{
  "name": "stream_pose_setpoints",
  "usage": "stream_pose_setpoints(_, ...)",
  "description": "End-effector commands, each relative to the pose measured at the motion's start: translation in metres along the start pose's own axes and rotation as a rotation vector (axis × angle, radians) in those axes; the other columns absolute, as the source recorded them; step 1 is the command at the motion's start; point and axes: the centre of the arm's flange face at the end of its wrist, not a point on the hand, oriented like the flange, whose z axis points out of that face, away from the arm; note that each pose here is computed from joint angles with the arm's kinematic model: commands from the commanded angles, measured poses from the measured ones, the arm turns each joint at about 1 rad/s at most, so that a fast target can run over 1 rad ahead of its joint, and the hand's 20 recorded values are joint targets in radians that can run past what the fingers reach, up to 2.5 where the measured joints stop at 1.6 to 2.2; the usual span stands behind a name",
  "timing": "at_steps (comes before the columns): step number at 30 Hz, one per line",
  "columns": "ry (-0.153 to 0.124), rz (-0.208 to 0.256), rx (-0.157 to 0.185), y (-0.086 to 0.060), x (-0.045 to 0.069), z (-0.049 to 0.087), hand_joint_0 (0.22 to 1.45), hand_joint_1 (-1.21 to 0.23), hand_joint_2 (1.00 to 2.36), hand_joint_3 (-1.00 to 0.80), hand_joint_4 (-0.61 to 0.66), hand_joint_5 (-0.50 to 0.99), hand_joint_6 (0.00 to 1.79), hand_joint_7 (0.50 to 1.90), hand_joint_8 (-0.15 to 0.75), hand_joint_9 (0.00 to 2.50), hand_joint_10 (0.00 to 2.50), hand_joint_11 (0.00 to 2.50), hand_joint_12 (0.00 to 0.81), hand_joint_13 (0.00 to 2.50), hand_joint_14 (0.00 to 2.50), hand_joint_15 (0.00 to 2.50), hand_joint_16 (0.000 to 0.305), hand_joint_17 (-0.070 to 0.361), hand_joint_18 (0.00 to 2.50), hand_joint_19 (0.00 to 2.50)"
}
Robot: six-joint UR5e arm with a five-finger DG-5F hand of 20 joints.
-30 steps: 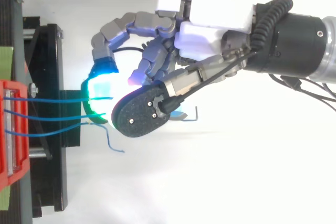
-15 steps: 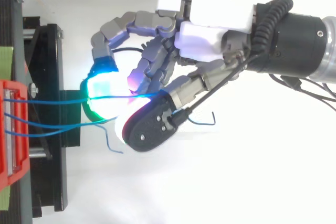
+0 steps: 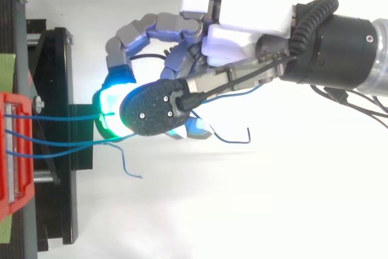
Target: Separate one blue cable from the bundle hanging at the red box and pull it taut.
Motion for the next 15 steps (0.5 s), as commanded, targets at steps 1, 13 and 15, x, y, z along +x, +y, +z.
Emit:
stream_pose_setpoints(1, -0.001, 0.000, 0.000, -0.0003, -0.0002, -0.0001, 0.61, -0.75, 1.02, -0.25, -0.01, -0.18, 0.84, 1.20, 0.265, 1.20, 0.02, 1.46, 0.351, 1.36, 0.02, 1.57, 0.053, 0.118, 0.97, 0.79)
stream_pose_setpoints(13, -0.001, 0.000, -0.001, 0.0008, 0.0000, -0.0003, 0.52, -0.60, 1.00, -0.50, 0.08, -0.17, 0.77, 1.11, 0.289, 1.18, 0.02, 1.40, 0.384, 1.33, 0.02, 1.52, 0.057, 0.129, 0.96, 0.80)
stream_pose_setpoints(15, -0.001, 0.000, 0.000, -0.0003, -0.0002, -0.0001, 0.51, -0.60, 1.00, -0.50, 0.07, -0.17, 0.76, 1.12, 0.290, 1.17, 0.02, 1.40, 0.390, 1.33, 0.02, 1.51, 0.058, 0.131, 0.96, 0.80)
